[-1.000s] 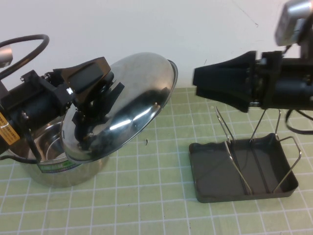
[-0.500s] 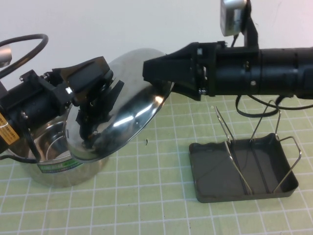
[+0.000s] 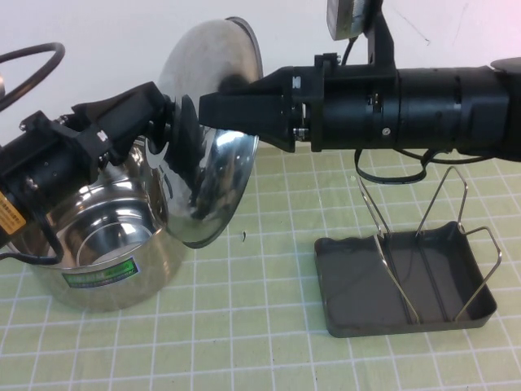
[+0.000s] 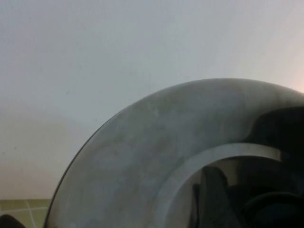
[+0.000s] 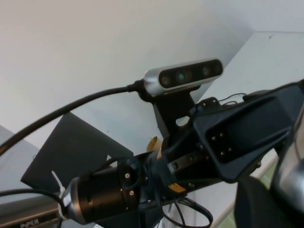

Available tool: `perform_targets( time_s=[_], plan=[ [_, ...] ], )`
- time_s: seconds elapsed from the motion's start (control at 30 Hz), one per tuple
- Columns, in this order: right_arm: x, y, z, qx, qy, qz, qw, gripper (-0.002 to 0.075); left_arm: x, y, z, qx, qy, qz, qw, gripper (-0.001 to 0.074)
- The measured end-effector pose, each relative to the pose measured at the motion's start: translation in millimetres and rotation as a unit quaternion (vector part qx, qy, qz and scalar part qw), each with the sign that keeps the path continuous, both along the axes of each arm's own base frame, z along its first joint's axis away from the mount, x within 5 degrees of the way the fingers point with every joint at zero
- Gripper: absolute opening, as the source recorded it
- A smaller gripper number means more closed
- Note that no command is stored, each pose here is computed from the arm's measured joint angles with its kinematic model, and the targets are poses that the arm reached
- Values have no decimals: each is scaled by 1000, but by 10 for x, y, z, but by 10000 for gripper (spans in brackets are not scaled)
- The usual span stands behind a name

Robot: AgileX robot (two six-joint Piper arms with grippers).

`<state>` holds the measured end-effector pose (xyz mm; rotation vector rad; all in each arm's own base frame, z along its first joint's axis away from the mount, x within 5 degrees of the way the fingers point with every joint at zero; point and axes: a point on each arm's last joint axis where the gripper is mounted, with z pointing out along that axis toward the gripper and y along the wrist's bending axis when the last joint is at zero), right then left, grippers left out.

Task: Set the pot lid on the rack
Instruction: Hand over the pot lid

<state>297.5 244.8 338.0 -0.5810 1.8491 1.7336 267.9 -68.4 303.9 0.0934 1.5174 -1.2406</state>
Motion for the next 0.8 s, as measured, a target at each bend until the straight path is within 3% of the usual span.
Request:
perform_targets(
  time_s=[0.23,0.37,0.47,0.6,0.8],
  plan=[
    [-9,1,2,-1,-29,6,1000,48,-1,-1,1,-1,0,-1,1000,330],
    [-13,11,-23,-19,-84,8,996,46,-7,-6,0,1,-2,-5,1000,501],
    [-26,7,-3,-24,-103,7,994,46,-18,-20,4,4,-7,-12,1000,587],
    [-72,-32,73,-44,-131,0,990,46,-33,-32,8,9,-17,-21,1000,615],
    [-194,-202,215,-156,-193,-32,968,45,-5,111,13,11,-22,3,1000,619]
  ],
)
